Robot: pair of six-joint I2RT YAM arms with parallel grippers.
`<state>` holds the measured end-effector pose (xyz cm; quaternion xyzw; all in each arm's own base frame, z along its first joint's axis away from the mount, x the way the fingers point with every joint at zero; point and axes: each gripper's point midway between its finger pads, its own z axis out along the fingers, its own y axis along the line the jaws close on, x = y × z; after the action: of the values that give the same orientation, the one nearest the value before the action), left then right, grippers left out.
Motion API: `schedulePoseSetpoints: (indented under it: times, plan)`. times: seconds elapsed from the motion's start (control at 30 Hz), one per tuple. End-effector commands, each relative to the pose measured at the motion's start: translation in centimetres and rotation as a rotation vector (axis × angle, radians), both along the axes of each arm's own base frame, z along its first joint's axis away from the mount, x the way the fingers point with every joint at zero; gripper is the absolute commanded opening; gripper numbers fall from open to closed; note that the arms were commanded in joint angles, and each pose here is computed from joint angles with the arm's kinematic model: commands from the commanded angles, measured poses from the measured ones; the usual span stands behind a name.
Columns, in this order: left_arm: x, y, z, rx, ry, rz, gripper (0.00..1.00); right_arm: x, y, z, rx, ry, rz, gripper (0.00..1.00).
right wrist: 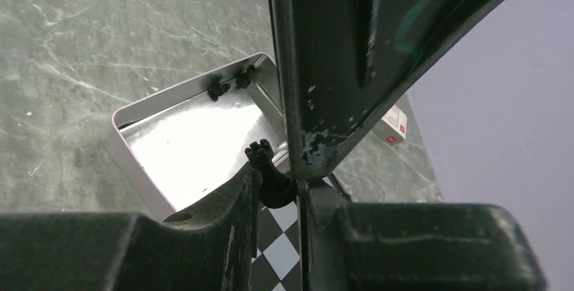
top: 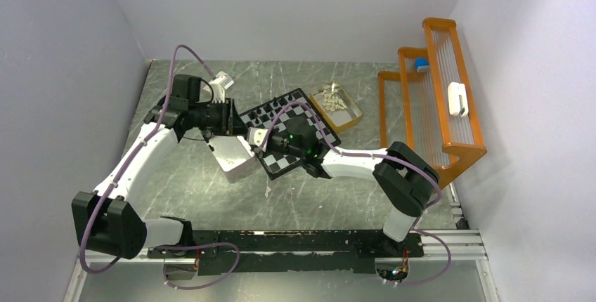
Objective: Set up the chess pieces on the board
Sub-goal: Place the chess piece on the chessboard.
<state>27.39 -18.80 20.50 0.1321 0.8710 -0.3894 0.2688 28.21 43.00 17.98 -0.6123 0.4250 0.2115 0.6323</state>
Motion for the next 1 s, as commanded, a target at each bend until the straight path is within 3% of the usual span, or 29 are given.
schedulePoseSetpoints:
  times: [0.0,0.33,0.97]
  plan:
    - [0.5,0.0,1.9,-0.009,-0.110,-0.001,0.37,0.2,0.4,0.5,0.054,0.049,-0.030,0.16]
    - [0.7,1.2,1.2,0.053,-0.133,0.058,0.43,1.3,0.1,1.1,0.117,0.132,-0.104,0.16]
    - [1.4,-0.2,-0.9,-0.036,-0.089,0.055,0.33,1.7,0.3,1.4,0.167,0.196,-0.132,0.17]
